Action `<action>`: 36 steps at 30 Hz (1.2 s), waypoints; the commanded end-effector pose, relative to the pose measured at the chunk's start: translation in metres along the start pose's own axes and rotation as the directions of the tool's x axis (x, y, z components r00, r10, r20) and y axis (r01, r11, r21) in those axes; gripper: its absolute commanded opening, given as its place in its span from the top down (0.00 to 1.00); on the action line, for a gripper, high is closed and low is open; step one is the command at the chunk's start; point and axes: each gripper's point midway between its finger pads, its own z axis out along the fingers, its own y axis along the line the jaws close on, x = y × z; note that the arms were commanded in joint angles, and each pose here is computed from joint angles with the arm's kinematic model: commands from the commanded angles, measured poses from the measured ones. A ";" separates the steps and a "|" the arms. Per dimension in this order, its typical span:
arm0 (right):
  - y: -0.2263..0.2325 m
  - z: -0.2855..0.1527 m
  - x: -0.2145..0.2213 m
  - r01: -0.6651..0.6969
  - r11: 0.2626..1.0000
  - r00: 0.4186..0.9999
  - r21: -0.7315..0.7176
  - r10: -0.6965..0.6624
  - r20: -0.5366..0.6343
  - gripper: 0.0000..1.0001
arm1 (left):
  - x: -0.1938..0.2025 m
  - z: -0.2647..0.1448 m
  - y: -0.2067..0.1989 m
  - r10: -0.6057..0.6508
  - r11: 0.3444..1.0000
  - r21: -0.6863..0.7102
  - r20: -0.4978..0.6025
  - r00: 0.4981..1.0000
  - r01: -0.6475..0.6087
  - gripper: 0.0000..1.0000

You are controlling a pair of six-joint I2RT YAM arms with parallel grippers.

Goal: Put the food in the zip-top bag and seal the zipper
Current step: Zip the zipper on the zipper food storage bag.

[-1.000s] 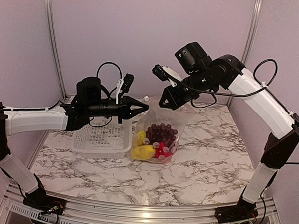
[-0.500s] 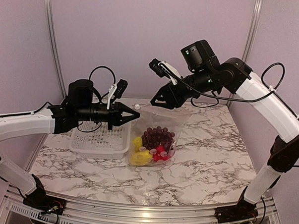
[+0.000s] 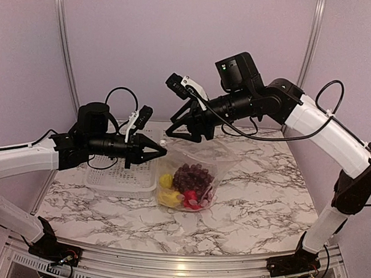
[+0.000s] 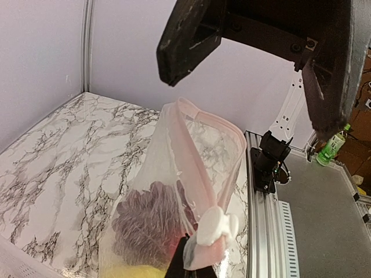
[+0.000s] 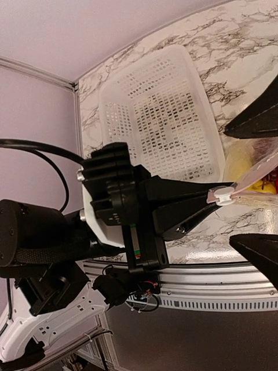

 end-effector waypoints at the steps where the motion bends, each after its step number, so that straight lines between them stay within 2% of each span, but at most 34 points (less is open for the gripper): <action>1: 0.009 0.007 -0.009 0.058 0.997 0.998 -0.045 -0.057 0.029 0.44 | -0.009 -0.005 -0.007 -0.019 0.999 0.027 0.025 1.000 0.018 1.00; 5: 0.004 0.009 -0.001 0.071 0.997 0.997 -0.015 -0.071 -0.003 0.42 | -0.014 -0.002 -0.009 -0.057 0.997 0.052 0.023 0.998 0.056 1.00; 15: 0.012 0.024 0.016 0.066 0.997 0.996 -0.049 -0.068 -0.058 0.54 | -0.018 0.002 -0.008 -0.085 0.994 0.067 0.003 0.996 0.085 1.00; 36: 0.006 0.031 0.037 0.064 0.998 0.990 -0.028 -0.067 -0.120 0.63 | -0.022 0.007 -0.005 -0.099 0.992 0.075 0.002 0.995 0.099 1.00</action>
